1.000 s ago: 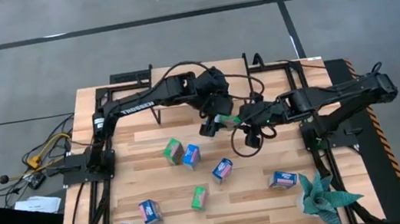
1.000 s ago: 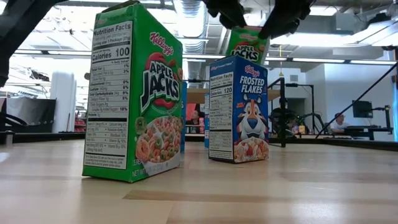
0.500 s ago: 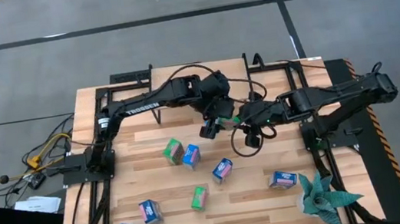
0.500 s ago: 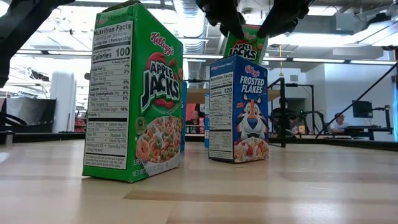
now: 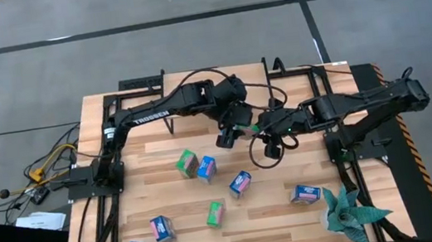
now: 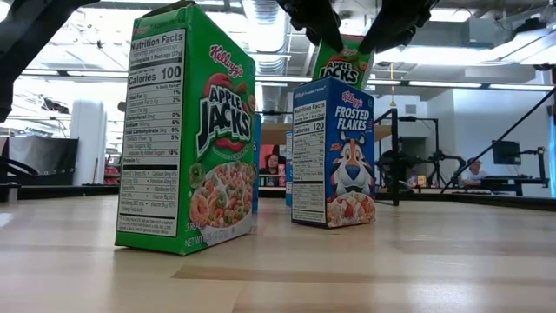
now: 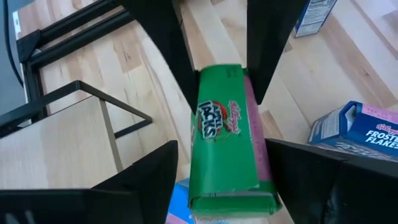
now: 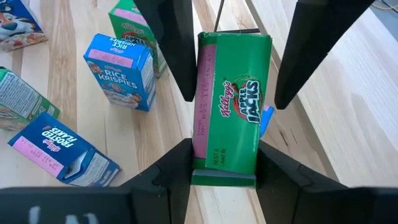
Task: Stack cereal on shelf
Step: Put the right green cereal box on the shelf
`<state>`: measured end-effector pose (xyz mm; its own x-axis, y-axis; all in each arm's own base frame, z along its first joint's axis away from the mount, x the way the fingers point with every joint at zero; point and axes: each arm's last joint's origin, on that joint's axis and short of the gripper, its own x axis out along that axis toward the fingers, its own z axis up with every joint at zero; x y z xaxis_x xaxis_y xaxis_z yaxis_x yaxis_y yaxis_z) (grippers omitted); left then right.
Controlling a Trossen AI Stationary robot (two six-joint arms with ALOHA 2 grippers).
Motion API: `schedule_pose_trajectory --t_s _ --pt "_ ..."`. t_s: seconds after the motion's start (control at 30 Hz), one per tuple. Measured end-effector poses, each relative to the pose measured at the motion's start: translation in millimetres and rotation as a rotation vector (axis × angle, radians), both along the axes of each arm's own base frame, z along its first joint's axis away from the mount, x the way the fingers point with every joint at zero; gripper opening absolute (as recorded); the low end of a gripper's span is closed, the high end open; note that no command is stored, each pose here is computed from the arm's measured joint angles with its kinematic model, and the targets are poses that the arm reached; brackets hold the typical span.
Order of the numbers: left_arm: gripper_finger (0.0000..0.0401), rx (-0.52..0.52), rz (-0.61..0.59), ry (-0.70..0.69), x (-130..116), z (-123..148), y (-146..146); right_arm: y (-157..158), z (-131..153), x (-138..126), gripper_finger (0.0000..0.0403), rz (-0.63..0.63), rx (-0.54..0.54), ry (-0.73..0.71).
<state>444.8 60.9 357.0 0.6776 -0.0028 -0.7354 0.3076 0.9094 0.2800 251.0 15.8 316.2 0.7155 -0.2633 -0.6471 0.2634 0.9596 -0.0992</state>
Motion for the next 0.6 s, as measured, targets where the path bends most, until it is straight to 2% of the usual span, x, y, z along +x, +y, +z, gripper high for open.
schedule_pose_trajectory --t_s 0.6 --pt "0.0181 0.005 0.027 0.007 -0.6 -0.2 0.9 -3.6 0.1 0.1 0.0179 -0.023 0.006 -0.004"
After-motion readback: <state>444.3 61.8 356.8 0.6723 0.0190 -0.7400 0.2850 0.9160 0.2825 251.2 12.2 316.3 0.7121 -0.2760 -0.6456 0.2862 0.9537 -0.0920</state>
